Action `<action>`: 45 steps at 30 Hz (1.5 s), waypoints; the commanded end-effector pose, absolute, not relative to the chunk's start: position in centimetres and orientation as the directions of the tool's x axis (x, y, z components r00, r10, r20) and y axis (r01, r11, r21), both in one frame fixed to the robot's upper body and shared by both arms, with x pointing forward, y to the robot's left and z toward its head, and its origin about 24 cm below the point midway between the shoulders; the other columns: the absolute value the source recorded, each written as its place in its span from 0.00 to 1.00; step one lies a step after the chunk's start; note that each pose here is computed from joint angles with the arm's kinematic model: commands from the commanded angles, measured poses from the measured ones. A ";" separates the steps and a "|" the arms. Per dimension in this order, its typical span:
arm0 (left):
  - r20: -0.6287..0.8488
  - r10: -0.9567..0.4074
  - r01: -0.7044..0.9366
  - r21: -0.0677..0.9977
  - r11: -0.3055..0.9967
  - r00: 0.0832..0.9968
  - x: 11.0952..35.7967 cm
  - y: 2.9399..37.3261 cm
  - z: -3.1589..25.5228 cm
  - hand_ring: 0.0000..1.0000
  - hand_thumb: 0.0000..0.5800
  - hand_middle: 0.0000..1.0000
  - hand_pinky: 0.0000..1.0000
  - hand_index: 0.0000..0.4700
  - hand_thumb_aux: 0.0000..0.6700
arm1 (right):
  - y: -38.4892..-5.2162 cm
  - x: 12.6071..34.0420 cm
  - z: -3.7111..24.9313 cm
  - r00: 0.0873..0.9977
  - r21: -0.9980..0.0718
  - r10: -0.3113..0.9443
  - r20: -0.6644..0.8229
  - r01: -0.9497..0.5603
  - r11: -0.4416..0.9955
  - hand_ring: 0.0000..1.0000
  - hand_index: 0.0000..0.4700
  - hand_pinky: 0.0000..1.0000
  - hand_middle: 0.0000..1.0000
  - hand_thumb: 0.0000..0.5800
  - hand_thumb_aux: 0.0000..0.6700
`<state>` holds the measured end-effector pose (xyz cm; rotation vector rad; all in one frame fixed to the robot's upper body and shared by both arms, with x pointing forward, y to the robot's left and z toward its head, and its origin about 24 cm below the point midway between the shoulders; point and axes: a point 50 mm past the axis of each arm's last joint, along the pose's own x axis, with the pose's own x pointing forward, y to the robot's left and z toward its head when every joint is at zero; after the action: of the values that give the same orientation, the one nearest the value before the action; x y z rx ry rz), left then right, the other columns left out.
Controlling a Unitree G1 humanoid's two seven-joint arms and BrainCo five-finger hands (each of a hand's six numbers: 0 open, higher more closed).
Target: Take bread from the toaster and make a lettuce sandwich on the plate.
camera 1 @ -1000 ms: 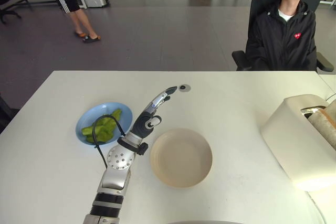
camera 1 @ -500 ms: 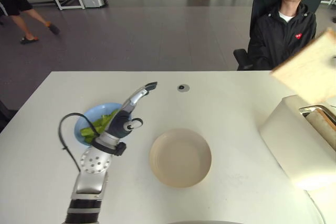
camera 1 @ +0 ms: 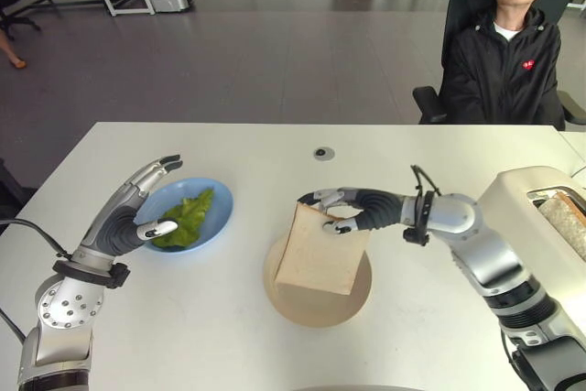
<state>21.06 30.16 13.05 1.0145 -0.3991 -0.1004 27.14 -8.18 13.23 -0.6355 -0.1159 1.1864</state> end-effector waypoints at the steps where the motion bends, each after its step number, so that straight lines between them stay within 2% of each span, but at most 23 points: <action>1: 0.163 -0.223 -0.070 0.924 0.376 0.961 21.6 31.3 11.4 0.00 0.00 0.00 0.00 0.00 0.00 | -7.6 27.1 11.6 0.388 -0.549 0.874 -0.293 -0.817 0.178 0.00 1.00 0.00 0.00 1.00 1.00; 3: 0.134 -0.182 -0.080 0.958 0.275 0.974 21.8 32.2 10.9 0.00 0.00 0.00 0.00 0.00 0.00 | -7.4 27.0 10.6 0.396 -0.579 0.861 -0.319 -0.800 0.153 0.00 1.00 0.00 0.00 1.00 1.00; 4: 0.140 -0.152 -0.103 0.969 0.226 0.978 21.9 32.7 10.8 0.00 0.00 0.00 0.00 0.00 0.00 | -7.3 26.9 10.2 0.398 -0.595 0.855 -0.331 -0.792 0.138 0.00 0.77 0.00 0.00 0.95 0.77; 5: 0.149 -0.128 -0.123 0.975 0.187 0.981 22.1 33.2 10.9 0.00 0.00 0.00 0.00 0.00 0.00 | -7.3 26.8 9.8 0.406 -0.613 0.849 -0.337 -0.779 0.129 0.00 0.51 0.00 0.00 0.76 0.51; 6: 0.145 -0.110 -0.128 0.981 0.142 0.983 22.3 33.6 10.7 0.00 0.00 0.00 0.00 0.00 0.00 | -7.4 26.6 9.6 0.413 -0.635 0.843 -0.344 -0.764 0.115 0.00 0.00 0.00 0.00 0.00 0.00; 12: 0.034 -0.107 -0.035 0.999 -0.007 0.994 23.1 33.4 8.2 0.00 0.00 0.00 0.00 0.00 0.00 | -7.9 26.7 9.4 0.453 -0.723 0.821 -0.347 -0.687 0.074 0.00 0.00 0.00 0.00 0.00 0.00; 16: -0.048 -0.057 0.039 0.989 -0.141 0.997 23.4 34.3 7.0 0.00 0.00 0.00 0.00 0.00 0.00 | -8.5 26.9 9.7 0.487 -0.748 0.811 -0.325 -0.657 0.095 0.00 0.00 0.00 0.00 0.00 0.00; 17: -0.063 -0.034 0.057 0.985 -0.164 0.997 23.5 34.7 6.9 0.00 0.11 0.00 0.00 0.05 0.05 | -8.7 26.9 9.8 0.497 -0.752 0.809 -0.315 -0.651 0.107 0.00 0.00 0.00 0.00 0.00 0.00; 19: -0.077 0.007 0.077 0.979 -0.191 0.997 23.6 35.6 7.0 0.00 0.21 0.00 0.00 0.11 0.11 | -8.9 26.9 10.0 0.508 -0.754 0.807 -0.300 -0.645 0.126 0.00 0.00 0.00 0.00 0.00 0.00; 21: -0.066 0.035 0.070 0.983 -0.170 0.997 23.8 36.3 7.5 0.00 0.24 0.00 0.00 0.13 0.13 | -9.0 26.8 9.9 0.513 -0.750 0.808 -0.292 -0.646 0.139 0.00 0.00 0.00 0.00 0.00 0.00; 23: -0.042 0.049 0.047 0.992 -0.113 0.998 24.0 36.6 7.8 0.00 0.22 0.00 0.00 0.12 0.12 | -9.0 26.8 9.7 0.517 -0.748 0.806 -0.288 -0.647 0.147 0.00 0.00 0.00 0.00 0.00 0.00; 24: -0.037 0.057 0.042 0.995 -0.093 0.998 24.1 36.7 7.8 0.00 0.30 0.00 0.00 0.16 0.16 | -9.0 26.8 9.7 0.518 -0.748 0.806 -0.287 -0.646 0.149 0.00 0.00 0.00 0.00 0.00 0.00; 25: -0.044 0.068 0.049 0.995 -0.085 0.997 24.1 36.8 7.6 0.00 0.62 0.00 0.00 0.38 0.38 | -9.0 26.8 9.7 0.519 -0.748 0.806 -0.285 -0.646 0.152 0.00 0.00 0.00 0.00 0.00 0.00; 26: -0.060 0.076 0.066 0.995 -0.080 0.995 24.1 36.9 7.3 0.00 0.78 0.00 0.00 0.53 0.53 | -9.0 26.8 9.6 0.520 -0.748 0.806 -0.284 -0.646 0.154 0.00 0.00 0.00 0.00 0.00 0.00; 27: -0.076 0.081 0.083 0.994 -0.077 0.994 24.1 37.0 7.0 0.00 0.82 0.00 0.00 0.57 0.57 | -9.0 26.7 9.6 0.520 -0.747 0.806 -0.283 -0.646 0.155 0.00 0.00 0.00 0.00 0.00 0.00; 28: -0.097 0.084 0.103 0.992 -0.075 0.992 24.1 37.0 6.6 0.00 0.88 0.00 0.00 0.65 0.65 | -9.1 26.7 9.6 0.520 -0.748 0.806 -0.282 -0.646 0.155 0.00 0.00 0.00 0.00 0.00 0.00; 30: -0.128 0.086 0.135 0.988 -0.073 0.988 24.1 36.9 6.0 0.00 0.91 0.00 0.00 0.70 0.70 | -9.1 26.6 9.5 0.521 -0.750 0.806 -0.282 -0.644 0.154 0.00 0.00 0.00 0.00 0.00 0.00; 34: -0.155 0.092 0.162 0.985 -0.065 0.984 24.1 37.0 5.2 0.00 0.85 0.00 0.00 0.61 0.61 | -9.2 26.4 9.5 0.515 -0.748 0.809 -0.284 -0.646 0.148 0.00 0.00 0.00 0.00 0.00 0.00; 41: -0.138 0.079 0.142 0.988 -0.054 0.987 24.5 36.8 5.1 0.00 0.85 0.00 0.00 0.61 0.61 | -9.3 26.2 9.4 0.505 -0.744 0.812 -0.292 -0.654 0.140 0.00 0.00 0.00 0.00 0.00 0.00; 42: -0.137 0.076 0.141 0.989 -0.051 0.988 24.5 36.7 5.1 0.00 0.87 0.00 0.00 0.64 0.64 | -9.2 26.2 9.3 0.505 -0.744 0.813 -0.291 -0.654 0.140 0.00 0.00 0.00 0.00 0.00 0.00; 44: -0.136 0.069 0.139 0.989 -0.044 0.988 24.6 36.6 5.0 0.00 0.95 0.00 0.00 0.77 0.77 | -9.2 26.1 9.3 0.504 -0.744 0.814 -0.290 -0.653 0.139 0.00 0.00 0.00 0.00 0.00 0.00; 45: -0.134 0.066 0.137 0.990 -0.040 0.989 24.6 36.5 5.0 0.00 0.99 0.00 0.00 0.92 0.92 | -9.2 26.1 9.3 0.503 -0.745 0.815 -0.289 -0.652 0.139 0.00 0.00 0.00 0.00 0.00 0.00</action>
<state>24.90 36.53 5.60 1.6113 0.1315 -0.0264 26.18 -8.93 9.36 -0.9412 -0.2077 1.0725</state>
